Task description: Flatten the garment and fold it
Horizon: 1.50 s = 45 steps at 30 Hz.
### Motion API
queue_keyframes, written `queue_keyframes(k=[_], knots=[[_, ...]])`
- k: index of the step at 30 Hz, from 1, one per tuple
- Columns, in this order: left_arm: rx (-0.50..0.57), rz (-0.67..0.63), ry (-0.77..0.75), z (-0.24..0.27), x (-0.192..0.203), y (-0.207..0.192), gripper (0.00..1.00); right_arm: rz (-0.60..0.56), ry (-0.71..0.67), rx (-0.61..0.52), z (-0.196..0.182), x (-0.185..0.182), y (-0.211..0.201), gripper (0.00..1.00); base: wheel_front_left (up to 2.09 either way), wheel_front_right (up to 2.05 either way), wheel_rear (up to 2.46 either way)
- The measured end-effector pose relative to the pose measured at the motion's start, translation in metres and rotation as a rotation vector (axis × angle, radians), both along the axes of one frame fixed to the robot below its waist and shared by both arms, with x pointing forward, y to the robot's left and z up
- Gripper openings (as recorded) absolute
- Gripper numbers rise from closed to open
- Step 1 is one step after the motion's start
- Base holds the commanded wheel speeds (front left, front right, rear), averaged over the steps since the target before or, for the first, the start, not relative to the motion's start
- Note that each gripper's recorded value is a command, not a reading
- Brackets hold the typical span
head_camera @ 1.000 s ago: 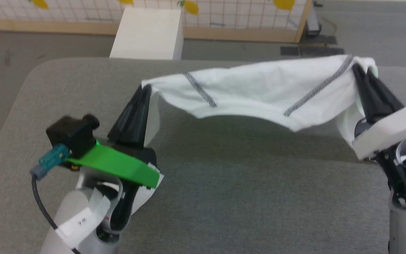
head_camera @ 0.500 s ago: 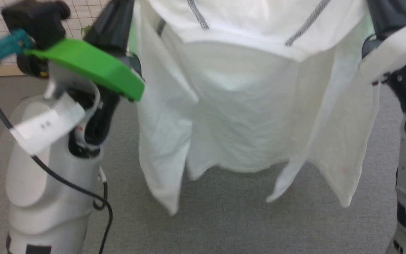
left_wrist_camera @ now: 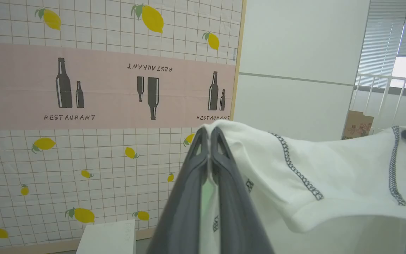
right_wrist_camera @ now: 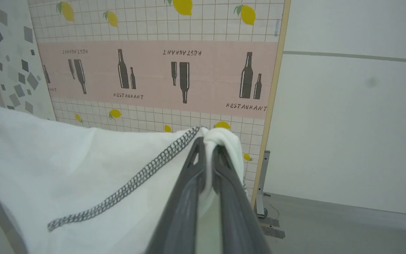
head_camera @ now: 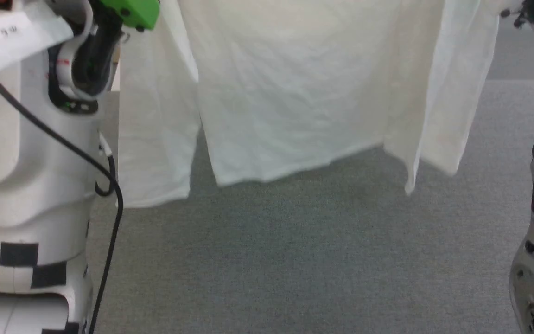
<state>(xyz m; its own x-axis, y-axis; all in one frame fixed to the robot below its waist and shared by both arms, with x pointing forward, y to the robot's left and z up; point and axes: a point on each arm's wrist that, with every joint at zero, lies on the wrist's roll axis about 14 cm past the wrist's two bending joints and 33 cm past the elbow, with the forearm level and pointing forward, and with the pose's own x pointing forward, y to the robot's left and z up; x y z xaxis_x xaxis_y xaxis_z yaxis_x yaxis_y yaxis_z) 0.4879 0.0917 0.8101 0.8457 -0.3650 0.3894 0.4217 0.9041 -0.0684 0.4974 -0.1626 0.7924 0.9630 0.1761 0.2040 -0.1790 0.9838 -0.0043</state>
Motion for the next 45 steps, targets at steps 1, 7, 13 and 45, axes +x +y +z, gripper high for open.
queue_keyframes(k=[1,7,13,45], knots=[[0.004,0.005,0.006,0.0,0.008,0.0,0.0,-0.01,0.006,-0.006,0.0,0.008,-0.001,0.0,0.0,0.0,0.0],[0.029,0.041,0.0,0.004,0.054,-0.004,0.0,-0.052,-0.023,-0.038,0.012,0.054,-0.002,0.0,0.0,0.0,0.0],[0.046,0.083,-0.037,0.006,0.106,-0.004,0.0,-0.11,-0.05,-0.065,0.007,0.105,-0.013,0.0,0.0,0.0,0.0],[0.1,0.016,0.225,-0.231,0.182,-0.006,0.0,0.007,0.164,-0.216,-0.224,0.192,0.004,0.0,0.0,0.0,0.0]])
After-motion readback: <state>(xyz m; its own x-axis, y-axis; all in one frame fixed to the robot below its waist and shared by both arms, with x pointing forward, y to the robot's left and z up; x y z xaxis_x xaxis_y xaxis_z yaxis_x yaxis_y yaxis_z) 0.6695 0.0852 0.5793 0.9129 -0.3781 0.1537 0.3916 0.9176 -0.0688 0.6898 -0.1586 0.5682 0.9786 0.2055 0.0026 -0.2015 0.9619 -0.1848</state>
